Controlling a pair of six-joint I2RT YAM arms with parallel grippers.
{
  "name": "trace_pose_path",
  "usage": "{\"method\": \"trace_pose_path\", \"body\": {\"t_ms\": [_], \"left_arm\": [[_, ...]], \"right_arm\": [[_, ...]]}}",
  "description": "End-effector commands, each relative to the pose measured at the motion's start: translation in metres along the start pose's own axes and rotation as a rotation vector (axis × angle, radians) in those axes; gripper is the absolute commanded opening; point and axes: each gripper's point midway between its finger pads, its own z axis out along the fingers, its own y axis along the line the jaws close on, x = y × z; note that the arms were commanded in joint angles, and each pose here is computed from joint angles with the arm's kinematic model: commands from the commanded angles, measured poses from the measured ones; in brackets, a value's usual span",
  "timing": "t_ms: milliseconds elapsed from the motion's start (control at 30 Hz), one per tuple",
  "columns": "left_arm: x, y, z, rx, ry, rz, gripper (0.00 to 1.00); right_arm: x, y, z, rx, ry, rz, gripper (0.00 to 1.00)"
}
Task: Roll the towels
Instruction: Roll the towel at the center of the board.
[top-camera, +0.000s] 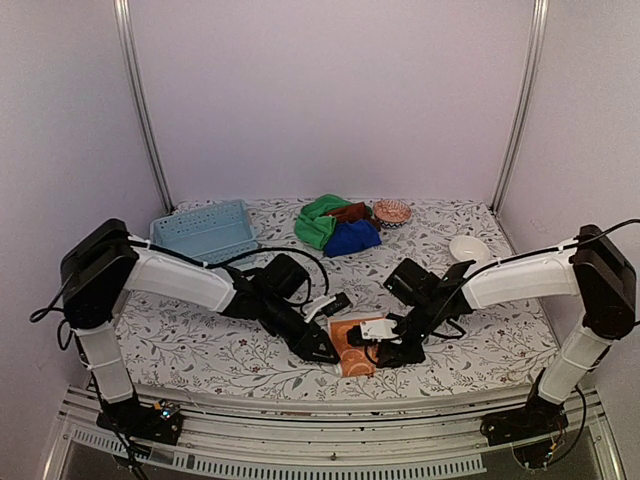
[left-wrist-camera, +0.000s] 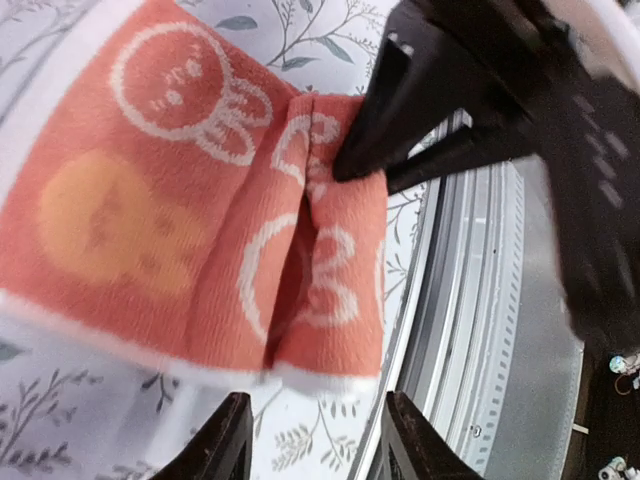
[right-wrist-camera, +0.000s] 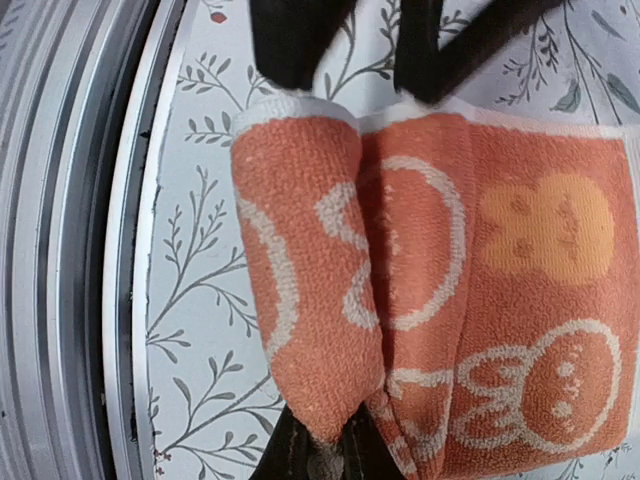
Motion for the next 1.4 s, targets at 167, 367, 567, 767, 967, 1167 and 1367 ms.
{"method": "trace_pose_path", "body": {"t_ms": [167, 367, 567, 767, 967, 1167, 1367], "left_arm": [[-0.019, -0.016, -0.061, -0.26, -0.319, 0.195, 0.46], [-0.02, -0.056, -0.047, -0.381, -0.339, 0.511, 0.44], [-0.022, -0.043, 0.0, -0.487, -0.174, 0.676, 0.45], [-0.023, -0.02, 0.032, -0.548, -0.08, 0.742, 0.45], [-0.015, -0.014, 0.049, -0.532, -0.02, 0.766, 0.32], [-0.006, -0.01, 0.055, -0.509, 0.012, 0.744, 0.15], [0.001, -0.021, 0.055, -0.445, 0.028, 0.702, 0.05]], "right_arm": [[-0.007, 0.028, -0.018, -0.564, -0.034, 0.406, 0.04], [0.0, 0.011, -0.003, -0.647, 0.015, 0.515, 0.05], [0.005, 0.002, 0.009, -0.659, 0.036, 0.561, 0.05], [0.007, 0.002, 0.013, -0.669, 0.041, 0.573, 0.05], [0.007, 0.002, 0.016, -0.674, 0.035, 0.581, 0.05], [-0.002, -0.002, 0.006, -0.671, 0.001, 0.563, 0.2], [-0.026, -0.025, -0.047, -0.665, -0.183, 0.518, 0.4]]}}
